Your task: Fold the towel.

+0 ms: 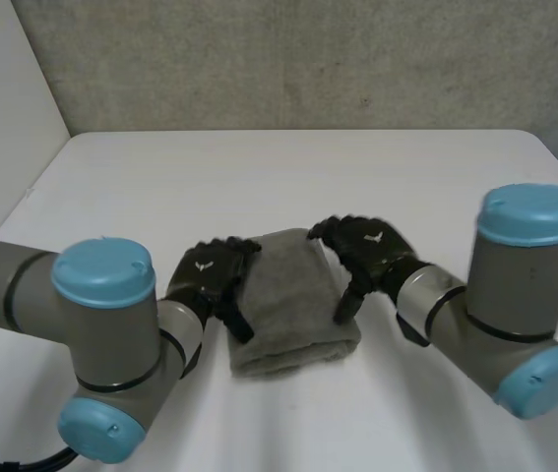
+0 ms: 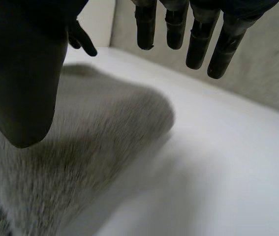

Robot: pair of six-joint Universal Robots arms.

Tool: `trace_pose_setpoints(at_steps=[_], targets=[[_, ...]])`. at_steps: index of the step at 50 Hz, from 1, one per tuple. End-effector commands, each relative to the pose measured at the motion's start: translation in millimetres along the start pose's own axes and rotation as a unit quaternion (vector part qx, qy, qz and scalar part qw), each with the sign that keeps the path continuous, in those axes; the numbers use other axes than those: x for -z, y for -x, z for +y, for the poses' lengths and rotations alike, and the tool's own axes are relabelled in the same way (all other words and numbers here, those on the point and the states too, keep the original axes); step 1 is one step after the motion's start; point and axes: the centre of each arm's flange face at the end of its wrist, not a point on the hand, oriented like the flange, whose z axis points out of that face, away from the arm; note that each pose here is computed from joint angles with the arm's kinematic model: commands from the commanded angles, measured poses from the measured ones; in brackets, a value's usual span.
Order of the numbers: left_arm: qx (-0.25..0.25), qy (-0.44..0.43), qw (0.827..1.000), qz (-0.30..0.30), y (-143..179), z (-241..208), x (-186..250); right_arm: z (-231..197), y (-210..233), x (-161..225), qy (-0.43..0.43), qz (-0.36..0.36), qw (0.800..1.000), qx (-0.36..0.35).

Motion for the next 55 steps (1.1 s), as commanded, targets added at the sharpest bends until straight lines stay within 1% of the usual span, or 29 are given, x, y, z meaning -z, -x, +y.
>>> trace_pose_setpoints(at_steps=[1, 5, 8, 9, 10, 11, 12, 13, 14, 15, 16, 17, 18, 19, 20, 21, 22, 23, 24, 25, 27, 31, 39, 55], targets=[[-0.004, 0.029, 1.0, -0.009, 3, 18, -4, 35, 6, -31, 0.042, -0.024, 0.999, -0.005], [-0.005, 0.021, 1.0, -0.006, 1, 13, -4, 37, 8, -35, 0.045, -0.027, 0.999, -0.002], [-0.012, 0.009, 1.0, 0.001, -5, 0, -1, 26, 8, -33, 0.035, -0.026, 0.999, 0.002], [-0.012, 0.009, 1.0, 0.001, -5, 0, -1, 13, 7, -28, 0.023, -0.024, 0.999, 0.005], [-0.016, -0.002, 1.0, 0.002, -6, -14, 3, 13, 7, -28, 0.023, -0.024, 0.999, 0.005], [-0.016, -0.002, 1.0, 0.002, -6, -14, 3, -5, 5, -21, 0.004, -0.02, 1.0, 0.009], [-0.02, -0.013, 1.0, 0.003, -8, -30, 8, -25, 3, -12, -0.018, -0.013, 1.0, 0.012], [-0.021, -0.027, 0.999, 0.003, -8, -48, 15, -25, 3, -12, -0.018, -0.013, 1.0, 0.012], [-0.021, -0.027, 0.999, 0.003, -8, -48, 15, -44, 3, -2, -0.042, -0.009, 0.999, 0.016], [-0.019, -0.043, 0.999, 0.002, -8, -67, 22, -65, 2, 10, -0.069, 0.001, 0.997, 0.021], [-0.016, -0.059, 0.998, 0.0, -7, -86, 31, -65, 2, 10, -0.07, 0.001, 0.997, 0.021], [-0.016, -0.059, 0.998, 0.0, -7, -87, 31, -86, -1, 22, -0.099, 0.021, 0.995, 0.023], [-0.01, -0.078, 0.997, -0.002, -6, -107, 41, -86, -1, 22, -0.099, 0.021, 0.995, 0.023], [-0.006, -0.099, 0.995, -0.009, -1, -128, 52, -105, -11, 33, -0.125, 0.059, 0.99, 0.017], [-0.006, -0.099, 0.995, -0.009, -1, -128, 52, -120, -26, 45, -0.145, 0.105, 0.984, 0.007], [-0.002, -0.116, 0.993, -0.021, 6, -148, 63, -121, -26, 45, -0.145, 0.105, 0.984, 0.006], [-0.002, -0.117, 0.993, -0.021, 6, -148, 63, -130, -40, 54, -0.151, 0.145, 0.978, -0.001], [0.001, -0.13, 0.991, -0.033, 13, -164, 72, -136, -50, 63, -0.15, 0.177, 0.973, -0.006], [0.003, -0.141, 0.989, -0.043, 17, -178, 82, -136, -50, 63, -0.15, 0.177, 0.973, -0.007], [0.003, -0.141, 0.989, -0.043, 17, -179, 82, -140, -57, 69, -0.146, 0.191, 0.971, -0.011], [0.007, -0.147, 0.988, -0.054, 21, -196, 98, -143, -62, 74, -0.142, 0.198, 0.97, -0.013], [0.01, -0.141, 0.988, -0.06, 23, -199, 105, -145, -68, 84, -0.126, 0.209, 0.97, -0.016], [0.025, -0.12, 0.99, -0.073, 32, -193, 102, -143, -78, 86, -0.12, 0.222, 0.967, -0.02], [0.027, -0.114, 0.989, -0.093, 37, -190, 103, -142, -73, 86, -0.119, 0.215, 0.969, -0.014]])
